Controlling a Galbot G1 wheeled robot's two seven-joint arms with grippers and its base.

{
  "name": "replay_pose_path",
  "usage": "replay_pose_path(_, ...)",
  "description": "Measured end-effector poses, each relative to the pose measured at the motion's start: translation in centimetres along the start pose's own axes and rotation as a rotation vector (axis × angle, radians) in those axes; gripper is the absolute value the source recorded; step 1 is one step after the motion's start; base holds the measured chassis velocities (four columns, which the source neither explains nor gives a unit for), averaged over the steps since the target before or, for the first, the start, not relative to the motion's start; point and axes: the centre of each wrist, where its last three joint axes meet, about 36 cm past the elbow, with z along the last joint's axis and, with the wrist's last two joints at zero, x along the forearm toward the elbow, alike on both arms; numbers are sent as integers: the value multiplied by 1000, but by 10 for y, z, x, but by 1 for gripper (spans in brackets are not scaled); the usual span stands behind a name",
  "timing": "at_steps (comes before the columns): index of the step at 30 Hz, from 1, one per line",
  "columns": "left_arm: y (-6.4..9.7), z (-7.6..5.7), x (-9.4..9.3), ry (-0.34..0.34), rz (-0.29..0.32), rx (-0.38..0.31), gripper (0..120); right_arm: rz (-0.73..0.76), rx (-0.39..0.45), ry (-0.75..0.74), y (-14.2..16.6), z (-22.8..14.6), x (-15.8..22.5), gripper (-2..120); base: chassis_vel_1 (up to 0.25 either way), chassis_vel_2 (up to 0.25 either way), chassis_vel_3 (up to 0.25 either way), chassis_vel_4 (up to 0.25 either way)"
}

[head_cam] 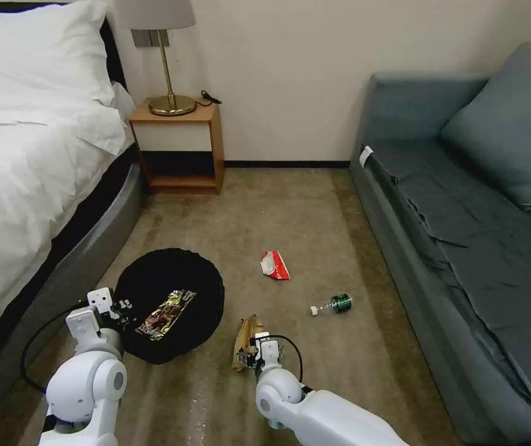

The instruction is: Pick up the trash bin, then pick up the garbage on the floor and place it into the trash bin.

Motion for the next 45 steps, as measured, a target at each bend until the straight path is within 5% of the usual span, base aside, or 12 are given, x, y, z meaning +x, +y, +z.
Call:
replay_pose_path(20, 2, 2, 1, -3, -11, -3, 3, 55, 15, -79, -21, 9, -46, 98, 0, 0, 0, 0)
replay_pose_path(45, 3, 2, -1, -2, -14, -4, 3, -13, -24, -119, -16, -3, -15, 10, 0, 0, 0, 0)
